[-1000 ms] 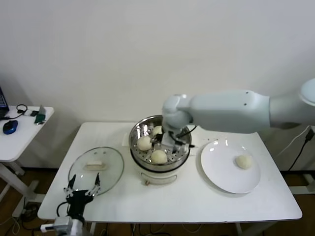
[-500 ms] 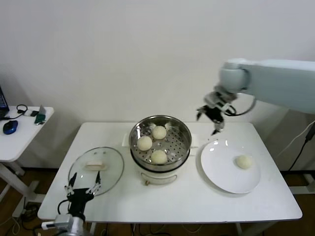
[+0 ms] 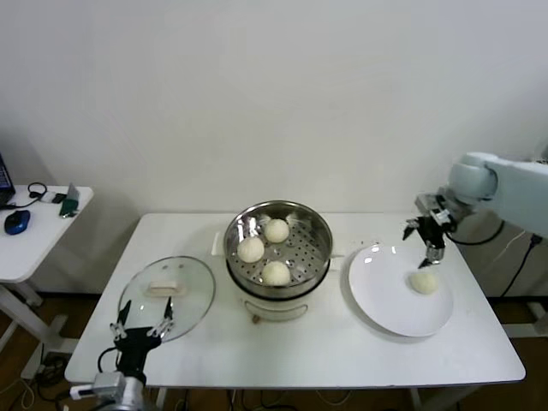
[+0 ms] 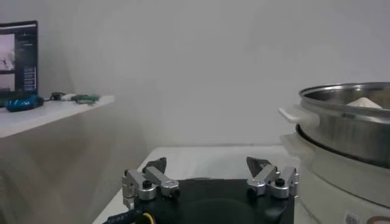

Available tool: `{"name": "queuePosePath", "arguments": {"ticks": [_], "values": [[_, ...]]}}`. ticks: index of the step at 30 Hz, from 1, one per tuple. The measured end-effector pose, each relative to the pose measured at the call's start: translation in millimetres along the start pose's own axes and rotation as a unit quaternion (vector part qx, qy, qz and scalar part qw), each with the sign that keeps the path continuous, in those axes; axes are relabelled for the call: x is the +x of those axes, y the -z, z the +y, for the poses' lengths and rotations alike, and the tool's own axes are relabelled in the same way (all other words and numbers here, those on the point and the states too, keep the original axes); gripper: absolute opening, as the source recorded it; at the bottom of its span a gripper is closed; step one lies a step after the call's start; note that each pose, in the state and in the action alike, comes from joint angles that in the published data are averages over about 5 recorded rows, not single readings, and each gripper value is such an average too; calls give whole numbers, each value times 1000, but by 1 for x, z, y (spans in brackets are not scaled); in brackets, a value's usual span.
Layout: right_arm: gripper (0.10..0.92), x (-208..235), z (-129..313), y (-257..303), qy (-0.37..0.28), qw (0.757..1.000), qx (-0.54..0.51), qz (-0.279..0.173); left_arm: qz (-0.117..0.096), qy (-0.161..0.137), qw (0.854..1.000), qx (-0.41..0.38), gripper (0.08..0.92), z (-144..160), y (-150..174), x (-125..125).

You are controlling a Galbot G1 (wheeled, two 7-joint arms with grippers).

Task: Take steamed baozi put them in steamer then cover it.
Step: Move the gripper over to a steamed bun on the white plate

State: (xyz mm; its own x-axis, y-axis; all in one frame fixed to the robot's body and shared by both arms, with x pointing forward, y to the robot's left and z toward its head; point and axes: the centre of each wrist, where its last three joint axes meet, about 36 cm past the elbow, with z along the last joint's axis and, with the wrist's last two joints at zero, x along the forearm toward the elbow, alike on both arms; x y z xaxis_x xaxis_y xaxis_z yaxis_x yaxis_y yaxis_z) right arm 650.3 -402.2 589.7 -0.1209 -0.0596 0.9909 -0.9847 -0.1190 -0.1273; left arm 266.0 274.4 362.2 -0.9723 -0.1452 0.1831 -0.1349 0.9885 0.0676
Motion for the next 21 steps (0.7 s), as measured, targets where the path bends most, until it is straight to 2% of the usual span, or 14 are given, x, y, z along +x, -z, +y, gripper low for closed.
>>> {"name": "queuePosePath", "arguments": {"ticks": [11, 21], "values": [[823, -66, 5, -28, 5, 999, -28, 32, 8, 4, 1000, -3, 823, -2, -4, 5], [823, -103, 8, -38, 6, 998, -43, 45, 12, 6, 1000, -6, 823, -4, -6, 8]]}}
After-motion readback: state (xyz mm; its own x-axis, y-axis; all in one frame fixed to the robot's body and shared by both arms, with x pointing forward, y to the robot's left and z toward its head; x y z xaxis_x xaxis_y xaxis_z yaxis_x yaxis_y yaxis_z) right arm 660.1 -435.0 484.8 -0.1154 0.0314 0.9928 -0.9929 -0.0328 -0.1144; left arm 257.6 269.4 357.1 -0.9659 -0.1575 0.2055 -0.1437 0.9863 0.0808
